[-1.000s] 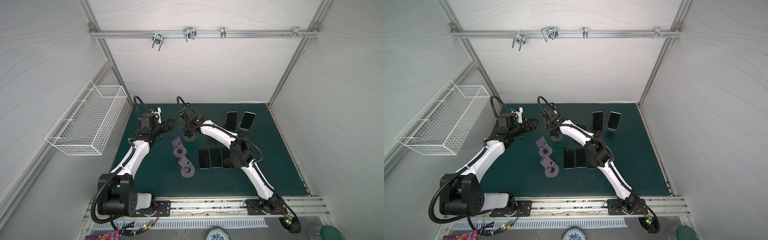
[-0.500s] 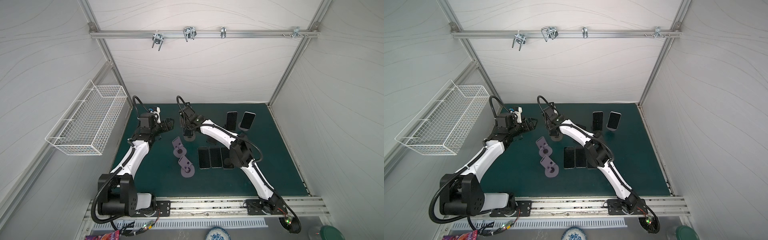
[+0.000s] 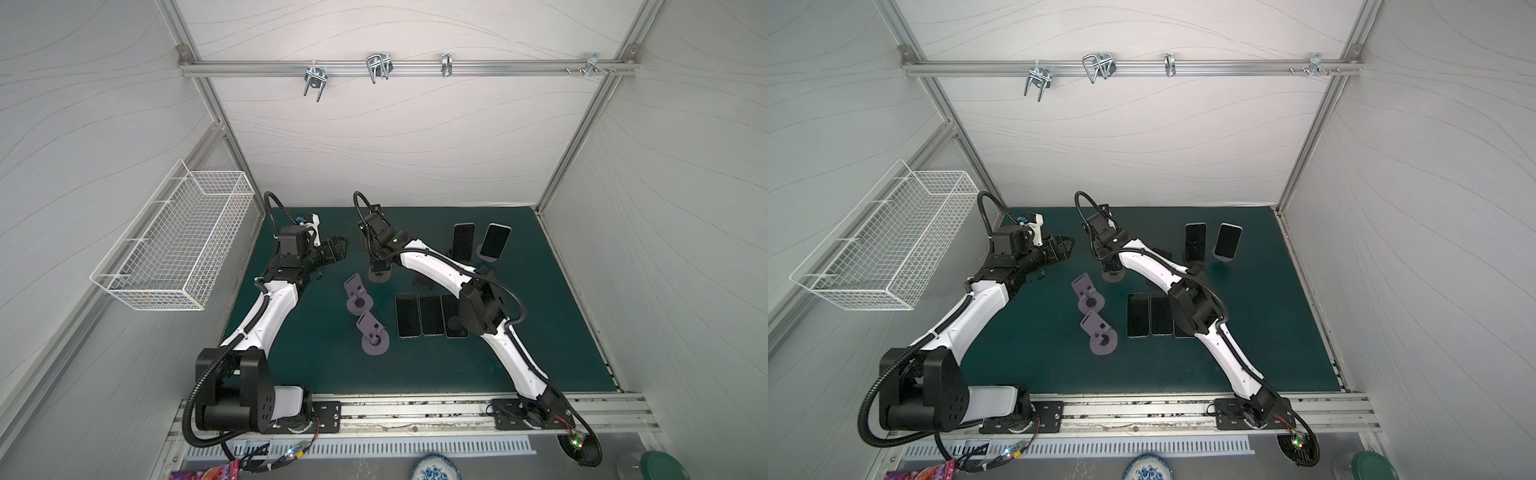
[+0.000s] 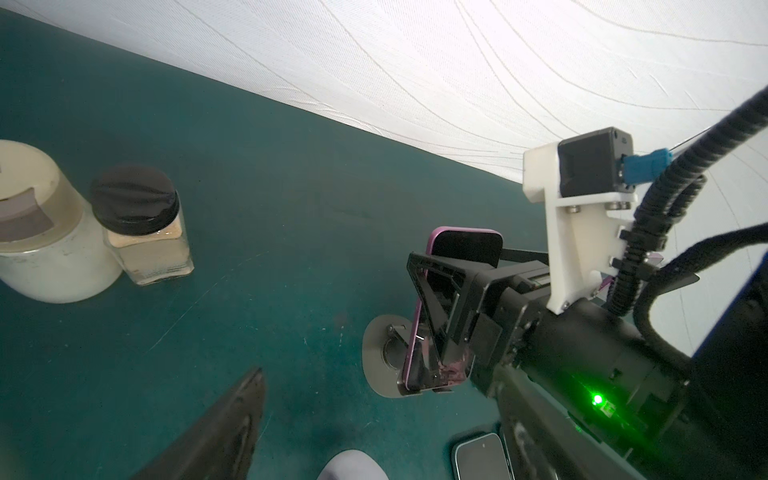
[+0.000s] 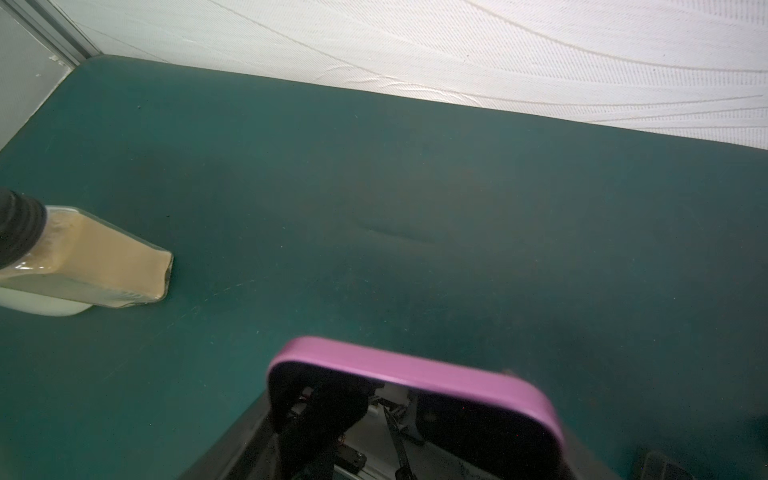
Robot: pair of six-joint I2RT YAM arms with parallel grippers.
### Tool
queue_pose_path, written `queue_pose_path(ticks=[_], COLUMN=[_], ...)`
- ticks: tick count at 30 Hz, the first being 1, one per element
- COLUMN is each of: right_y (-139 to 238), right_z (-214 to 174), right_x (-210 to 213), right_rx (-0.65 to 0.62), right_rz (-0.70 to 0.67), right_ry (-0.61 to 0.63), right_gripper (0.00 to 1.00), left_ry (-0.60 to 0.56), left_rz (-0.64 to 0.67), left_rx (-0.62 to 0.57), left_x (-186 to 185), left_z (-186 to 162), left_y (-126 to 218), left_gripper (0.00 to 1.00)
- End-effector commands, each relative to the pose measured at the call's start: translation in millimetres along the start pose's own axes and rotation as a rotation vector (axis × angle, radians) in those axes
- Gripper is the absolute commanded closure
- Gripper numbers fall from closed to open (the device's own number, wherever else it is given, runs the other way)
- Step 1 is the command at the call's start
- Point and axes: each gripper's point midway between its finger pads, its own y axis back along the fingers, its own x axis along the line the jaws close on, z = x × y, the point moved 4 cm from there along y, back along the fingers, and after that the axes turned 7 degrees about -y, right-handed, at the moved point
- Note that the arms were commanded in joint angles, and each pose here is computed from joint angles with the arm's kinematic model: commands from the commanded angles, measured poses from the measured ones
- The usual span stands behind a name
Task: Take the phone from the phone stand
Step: 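Close the right gripper on the pink phone's top edge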
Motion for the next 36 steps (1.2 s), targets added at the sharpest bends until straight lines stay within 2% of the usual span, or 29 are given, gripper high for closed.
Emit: queue_pose_path(ticks=[1,13,27,36], right_y=[4,3,8,12], right_z=[-2,-5,0,5], right_x=[3,0,-4,-5], right_rx=[-0.003,0.003,-0.007,-0.003], right_rz=[-0.002,0.001,-0.006,-0.022], right_ry=[-0.001,-0.003,-0.008,0.007], right_gripper=[0.27,0.27,0.15,0.17], left_ry=[-0.014,-0.012,-0.002,0.004], left_rz=[-0.028,-0.029,-0.035,-0.037], left_rx=[-0.074,-0.077,-0.078,-0.077], left_x=[-7,-6,-6,-6], left_z=[25,26,27,26], left_y=[4,5,4,4], left_gripper=[0.13,0.13,0.13,0.13])
